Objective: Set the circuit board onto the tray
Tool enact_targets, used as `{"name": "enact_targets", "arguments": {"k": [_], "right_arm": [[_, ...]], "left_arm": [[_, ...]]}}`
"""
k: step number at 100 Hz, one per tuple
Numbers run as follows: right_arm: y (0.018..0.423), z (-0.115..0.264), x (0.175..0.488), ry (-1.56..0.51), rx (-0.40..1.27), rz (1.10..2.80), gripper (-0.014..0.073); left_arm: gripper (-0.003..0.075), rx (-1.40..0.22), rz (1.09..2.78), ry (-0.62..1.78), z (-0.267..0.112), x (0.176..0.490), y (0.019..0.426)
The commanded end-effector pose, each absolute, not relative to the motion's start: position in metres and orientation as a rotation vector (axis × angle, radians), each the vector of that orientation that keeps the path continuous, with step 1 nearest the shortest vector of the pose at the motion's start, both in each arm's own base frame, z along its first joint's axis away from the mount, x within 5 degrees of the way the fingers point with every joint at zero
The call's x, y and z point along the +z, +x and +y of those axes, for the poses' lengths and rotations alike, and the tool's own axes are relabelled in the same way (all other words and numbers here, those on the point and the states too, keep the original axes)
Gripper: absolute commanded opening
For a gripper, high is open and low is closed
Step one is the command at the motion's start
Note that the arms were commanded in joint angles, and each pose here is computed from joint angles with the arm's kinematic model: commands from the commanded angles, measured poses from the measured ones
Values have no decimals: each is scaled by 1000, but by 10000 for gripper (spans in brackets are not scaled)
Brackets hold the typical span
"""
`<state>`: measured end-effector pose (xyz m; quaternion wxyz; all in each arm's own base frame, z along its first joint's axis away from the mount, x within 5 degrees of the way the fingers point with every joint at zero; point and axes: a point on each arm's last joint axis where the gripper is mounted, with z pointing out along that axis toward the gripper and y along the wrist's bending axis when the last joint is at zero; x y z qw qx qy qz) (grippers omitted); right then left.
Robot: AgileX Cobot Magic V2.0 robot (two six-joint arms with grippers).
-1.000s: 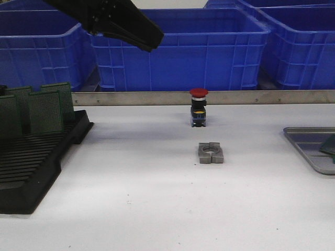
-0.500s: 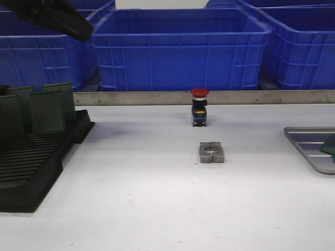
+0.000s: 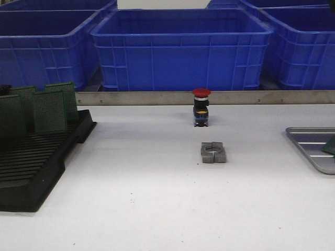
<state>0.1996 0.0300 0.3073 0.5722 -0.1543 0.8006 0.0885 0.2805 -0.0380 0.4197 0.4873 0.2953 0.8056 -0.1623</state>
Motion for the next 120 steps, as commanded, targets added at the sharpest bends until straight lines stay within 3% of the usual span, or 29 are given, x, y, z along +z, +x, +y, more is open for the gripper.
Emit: {"name": "enact_targets", "arguments": {"k": [1,20,47,67,120], "right_arm": [[181,23,323,-255,90,1761,-60],[147,18,322,-203,20,1661,-60],[110,14,310,-195,18,1576,-60],[83,11,307,-184,13,1472,-60],[42,21,274,-295,104,1341,-60]], "left_arm": [[-20,-318,1817,583,-35,444,251],[-20,-249,1717,423,-29,435,203],[-20,-219,1669,246,-22,393,157],[-20,-206,1662,228,-22,361,124],[-20,-116,1335,209,-23,304,24]]}}
